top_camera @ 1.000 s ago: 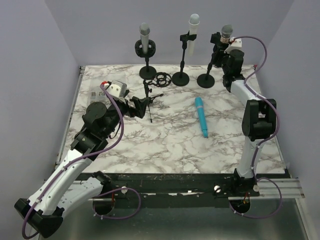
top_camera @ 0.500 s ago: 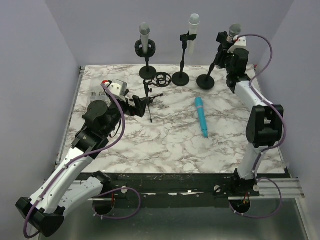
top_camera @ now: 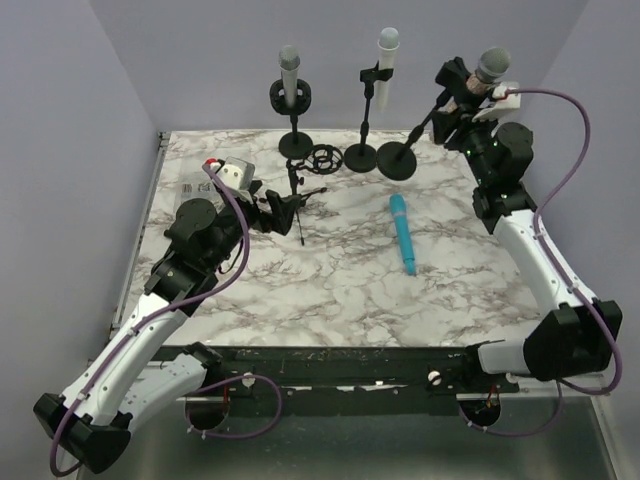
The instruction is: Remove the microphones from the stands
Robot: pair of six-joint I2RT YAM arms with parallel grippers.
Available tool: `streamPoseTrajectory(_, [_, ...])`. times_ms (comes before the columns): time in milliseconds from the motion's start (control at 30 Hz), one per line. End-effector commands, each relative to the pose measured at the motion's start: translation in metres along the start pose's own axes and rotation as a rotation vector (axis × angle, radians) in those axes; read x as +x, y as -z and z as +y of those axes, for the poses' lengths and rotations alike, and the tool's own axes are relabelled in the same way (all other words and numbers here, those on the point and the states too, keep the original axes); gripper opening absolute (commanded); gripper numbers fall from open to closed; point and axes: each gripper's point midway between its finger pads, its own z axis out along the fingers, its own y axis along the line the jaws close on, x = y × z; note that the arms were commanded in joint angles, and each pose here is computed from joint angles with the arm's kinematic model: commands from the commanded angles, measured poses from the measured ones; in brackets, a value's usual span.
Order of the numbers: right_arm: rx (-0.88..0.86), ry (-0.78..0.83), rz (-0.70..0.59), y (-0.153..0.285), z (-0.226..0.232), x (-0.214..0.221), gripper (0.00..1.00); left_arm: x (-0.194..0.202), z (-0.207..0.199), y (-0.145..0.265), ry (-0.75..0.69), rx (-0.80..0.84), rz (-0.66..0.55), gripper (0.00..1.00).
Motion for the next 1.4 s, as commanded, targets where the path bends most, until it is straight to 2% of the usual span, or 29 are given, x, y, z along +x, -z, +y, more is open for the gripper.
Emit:
streamPoseTrajectory(0, [-0.262,0.011,0.024,0.051,0.099,0.008,0.01,-0.007,-0.011,-0.002,0.030,0.060,-0.011,0.94])
streamPoseTrajectory(100, [-0.386,0.032,0.080,0.088,0.150,0.028,0.01,-0.007,-0.012,-0.002,0.032,0.063,-0.009,0.94])
streamPoseTrajectory(300, [-0.492,0.060,0.193,0.144,0.201,0.076,0.01,-0.016,-0.004,0.005,0.010,0.024,-0.045,0.94])
streamPoseTrajectory(533, [-0.527,0.177,0.263,0.186,0.231,0.122,0.01,-0.011,-0.006,0.001,0.008,0.044,-0.033,0.94])
streamPoseTrajectory(733, [-0.541,0.179,0.306,0.206,0.231,0.149,0.03,-0.004,-0.016,-0.005,0.009,0.102,-0.014,0.94])
streamPoseTrajectory(800, [-0.538,0.180,0.322,0.209,0.227,0.156,0.11,-0.004,-0.019,-0.006,0.008,0.119,-0.011,0.94])
streamPoseTrajectory(1000, [-0.552,0.164,0.367,0.223,0.221,0.162,0.55,0.002,-0.028,-0.010,0.007,0.178,0.012,0.94])
streamPoseTrajectory(1067, [-0.531,0.165,0.390,0.225,0.216,0.161,0.67,0.004,-0.032,-0.011,0.016,0.198,0.023,0.94])
streamPoseTrajectory(1133, [-0.509,0.165,0.414,0.227,0.210,0.159,0.77,0.006,-0.035,-0.011,0.018,0.215,0.031,0.94])
streamPoseTrajectory(1233, [-0.486,0.139,0.416,0.229,0.207,0.143,0.87,0.007,-0.035,-0.012,0.020,0.218,0.035,0.94])
streamPoseTrajectory(1267, [-0.488,0.129,0.413,0.230,0.207,0.137,0.97,0.007,-0.036,-0.013,0.023,0.224,0.038,0.94])
streamPoseTrajectory(1367, [-0.517,0.119,0.408,0.235,0.210,0.126,1.00,0.008,-0.041,-0.013,0.017,0.253,0.046,0.94])
